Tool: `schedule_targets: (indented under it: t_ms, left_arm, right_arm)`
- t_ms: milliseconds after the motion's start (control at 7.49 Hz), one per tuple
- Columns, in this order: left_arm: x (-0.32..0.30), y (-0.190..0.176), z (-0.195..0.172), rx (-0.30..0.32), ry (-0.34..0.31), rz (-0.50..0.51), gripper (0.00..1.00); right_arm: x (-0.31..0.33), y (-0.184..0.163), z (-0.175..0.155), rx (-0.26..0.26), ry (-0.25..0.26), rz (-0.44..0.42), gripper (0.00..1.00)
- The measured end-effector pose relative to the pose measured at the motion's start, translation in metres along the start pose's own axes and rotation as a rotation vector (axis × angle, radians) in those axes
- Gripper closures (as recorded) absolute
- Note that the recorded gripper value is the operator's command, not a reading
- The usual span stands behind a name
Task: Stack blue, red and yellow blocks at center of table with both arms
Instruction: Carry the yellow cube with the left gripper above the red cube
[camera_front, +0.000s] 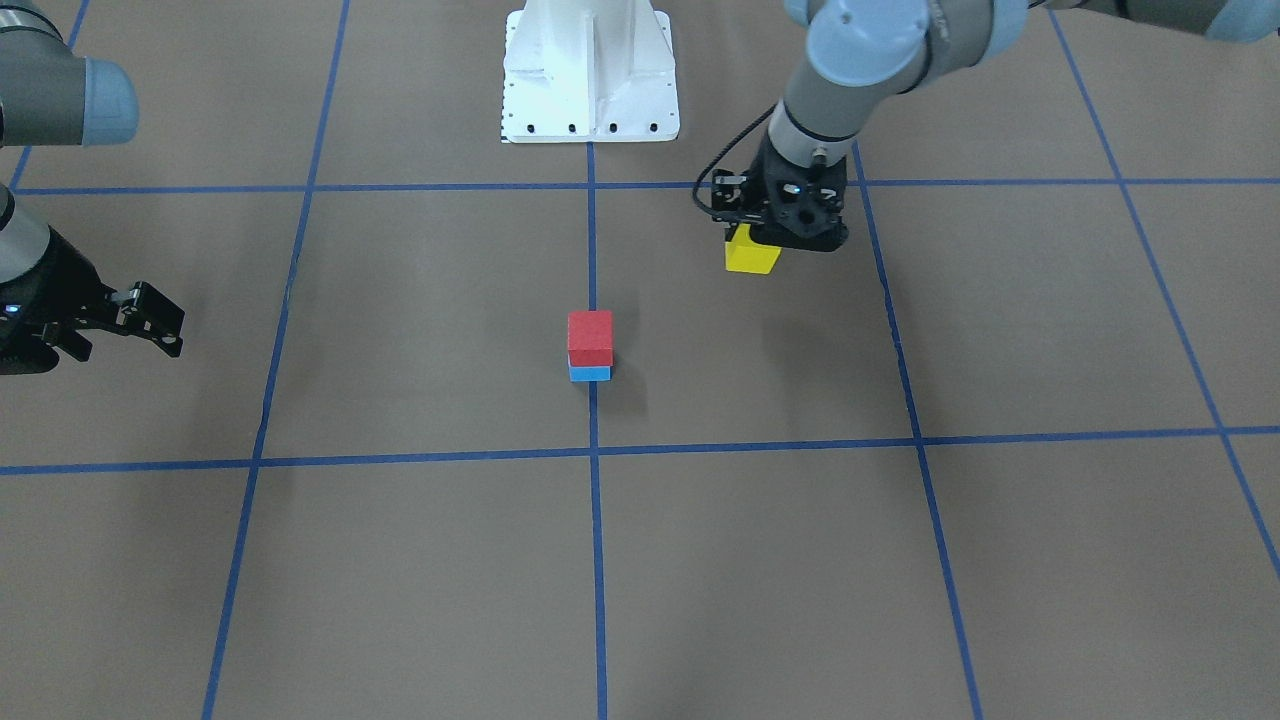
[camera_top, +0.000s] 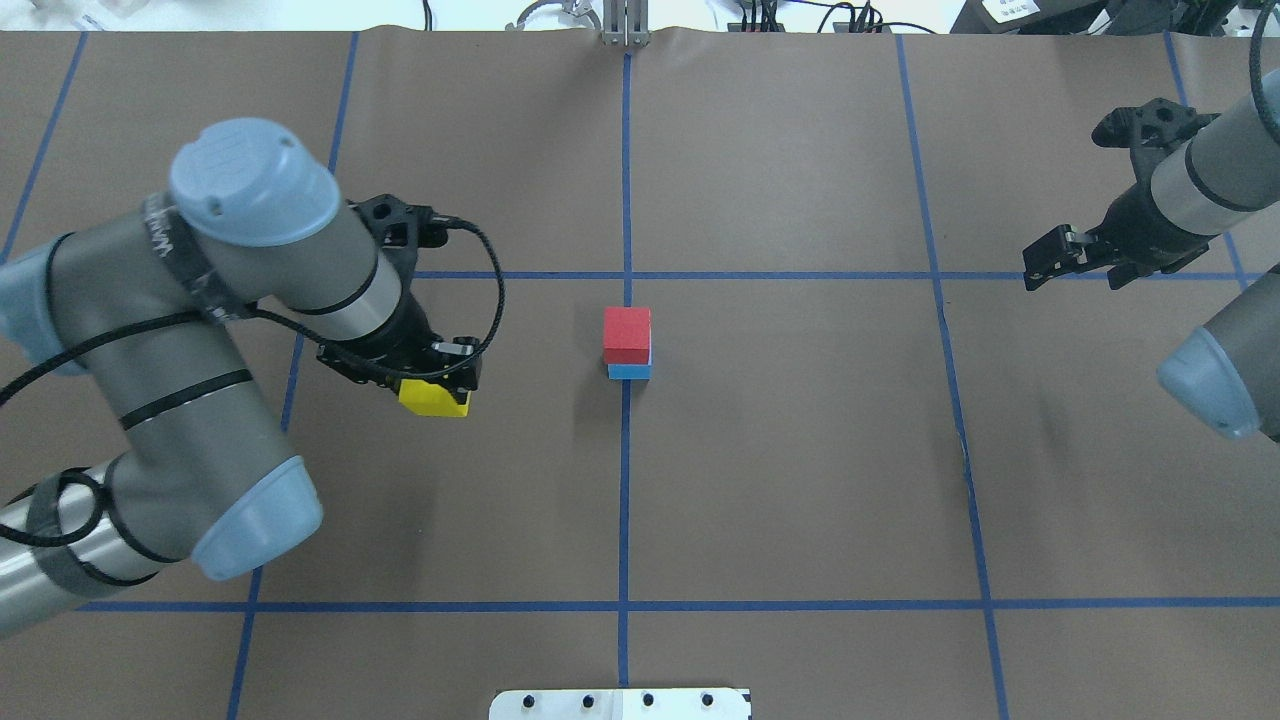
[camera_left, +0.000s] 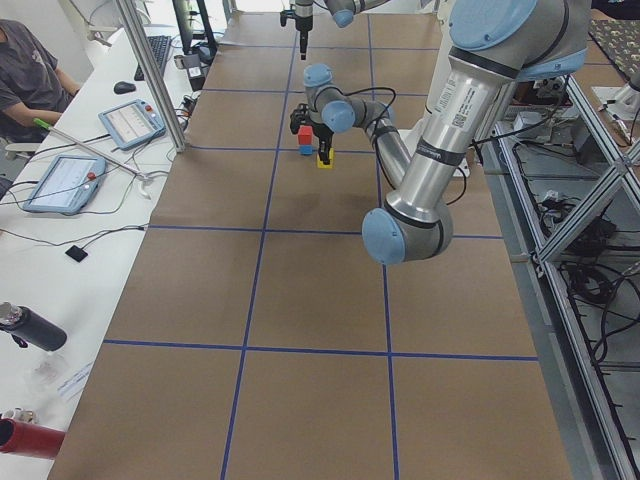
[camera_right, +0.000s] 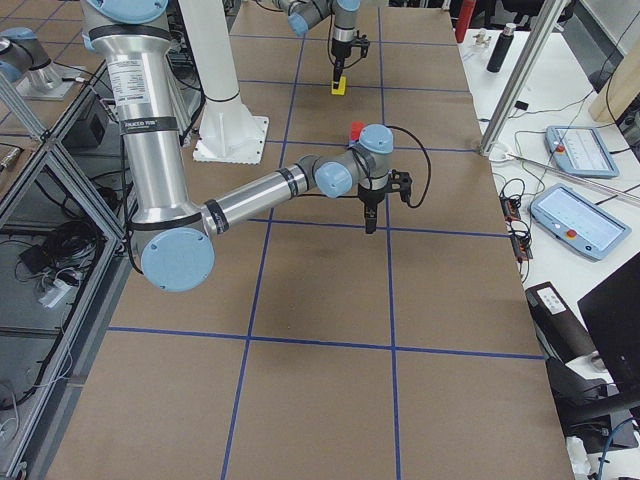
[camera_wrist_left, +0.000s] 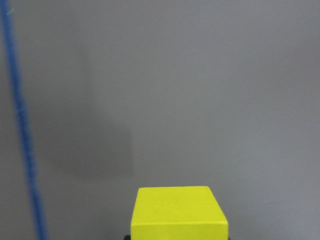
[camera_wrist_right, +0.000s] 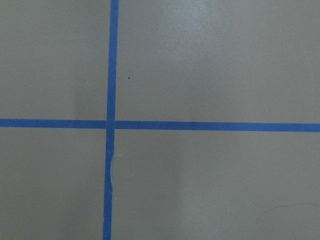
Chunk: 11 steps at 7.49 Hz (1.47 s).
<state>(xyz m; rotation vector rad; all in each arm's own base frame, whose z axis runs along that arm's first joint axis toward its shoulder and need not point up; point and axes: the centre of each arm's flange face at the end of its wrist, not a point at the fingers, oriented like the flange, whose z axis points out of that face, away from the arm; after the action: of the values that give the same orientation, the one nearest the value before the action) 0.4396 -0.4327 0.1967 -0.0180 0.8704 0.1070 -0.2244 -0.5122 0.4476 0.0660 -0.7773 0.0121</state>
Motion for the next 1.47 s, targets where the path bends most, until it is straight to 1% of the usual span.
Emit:
schedule_targets:
  t_ms: [267,534,668,1069,1469]
  left_arm:
    - [0.066,-0.032,-0.012,0.030,-0.025,-0.030,1.00]
    - [0.132,-0.068,-0.009,0.039,-0.062,-0.069,1.00]
    - [0.151,-0.073,-0.004,0.044,-0.079,-0.071,1.00]
    - [0.164,-0.079,0.008,0.052,-0.109,-0.070,1.00]
    - [0.168,-0.082,0.020,0.048,-0.109,-0.071,1.00]
  right_arm:
    - [0.000,0.000,0.000,-0.001,0.000,-0.001,0.00]
    - [0.000,0.000,0.001,-0.001,0.000,-0.001,0.00]
    - [-0.001,0.000,0.001,-0.001,0.000,-0.001,0.00]
    - [0.001,0.000,0.004,-0.006,0.003,0.002,0.00]
    - [0.002,-0.001,0.005,-0.008,0.005,0.003,0.00]
